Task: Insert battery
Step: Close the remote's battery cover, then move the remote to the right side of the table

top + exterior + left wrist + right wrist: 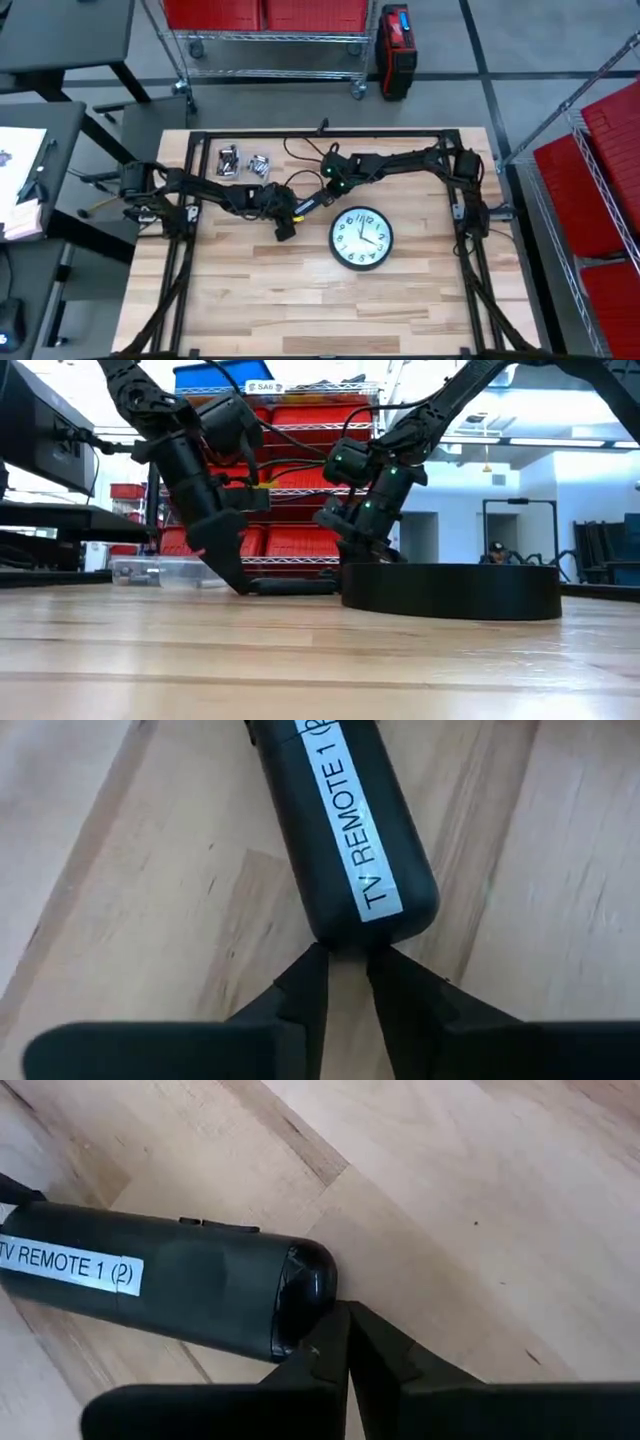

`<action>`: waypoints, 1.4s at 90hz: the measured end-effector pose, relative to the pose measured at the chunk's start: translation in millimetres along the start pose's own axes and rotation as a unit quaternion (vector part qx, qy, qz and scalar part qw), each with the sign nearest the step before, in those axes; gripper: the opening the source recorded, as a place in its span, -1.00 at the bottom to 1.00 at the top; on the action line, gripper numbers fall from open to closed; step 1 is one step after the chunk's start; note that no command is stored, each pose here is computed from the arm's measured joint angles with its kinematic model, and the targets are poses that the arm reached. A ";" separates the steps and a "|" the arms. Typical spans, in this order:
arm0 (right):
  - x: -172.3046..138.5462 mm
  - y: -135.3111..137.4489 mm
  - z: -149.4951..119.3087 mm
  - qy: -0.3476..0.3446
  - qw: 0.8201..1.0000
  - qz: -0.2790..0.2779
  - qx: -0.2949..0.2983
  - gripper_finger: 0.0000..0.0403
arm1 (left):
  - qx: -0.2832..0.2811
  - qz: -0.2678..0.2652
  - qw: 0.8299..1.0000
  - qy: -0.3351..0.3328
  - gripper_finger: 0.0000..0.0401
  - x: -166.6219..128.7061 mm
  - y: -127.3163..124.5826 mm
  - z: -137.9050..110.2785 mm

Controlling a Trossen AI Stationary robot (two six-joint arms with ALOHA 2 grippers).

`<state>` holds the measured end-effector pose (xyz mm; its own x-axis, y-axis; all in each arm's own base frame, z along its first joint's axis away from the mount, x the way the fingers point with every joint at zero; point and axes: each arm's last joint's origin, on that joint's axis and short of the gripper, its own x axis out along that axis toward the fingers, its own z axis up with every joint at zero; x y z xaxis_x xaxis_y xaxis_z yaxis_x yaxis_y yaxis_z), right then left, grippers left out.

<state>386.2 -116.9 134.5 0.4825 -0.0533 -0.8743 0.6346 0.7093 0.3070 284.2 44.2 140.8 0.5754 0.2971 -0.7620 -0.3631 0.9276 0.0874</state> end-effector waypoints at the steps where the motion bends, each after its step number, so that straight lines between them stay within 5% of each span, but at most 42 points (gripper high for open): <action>1: -1.0 -0.3 0.5 0.000 1.000 0.002 0.000 -1.00 | 0.001 0.001 1.000 0.002 -0.71 -1.0 0.3 -0.2; 38: -80.0 8.5 18.4 -0.068 0.996 0.045 -0.024 -0.98 | -0.018 0.002 1.000 -0.024 -0.71 -47.1 9.9 9.3; 58: -141.6 15.9 12.4 -0.102 0.992 0.054 -0.042 -0.66 | -0.032 0.001 0.998 -0.052 -0.71 -59.1 12.1 14.6; 83: -231.2 10.3 -50.4 -0.019 0.999 -0.024 -0.023 -0.08 | -0.074 -0.023 0.989 -0.126 -0.54 -78.4 8.5 36.5; 98: -272.8 3.2 -88.3 -0.026 0.997 -0.079 0.008 0.16 | -0.087 -0.044 0.979 -0.177 -0.36 -89.0 1.6 54.6; 126: -275.0 -24.9 -148.8 -0.106 0.992 -0.041 0.055 0.24 | -0.081 -0.033 0.973 -0.211 -0.19 -94.7 8.4 68.6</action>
<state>147.8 -15.3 311.3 0.5349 -0.2625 -0.8031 0.7332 0.6166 0.2868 277.0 39.4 257.8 0.8393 0.3356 -0.4276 -0.4058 0.9103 -0.0820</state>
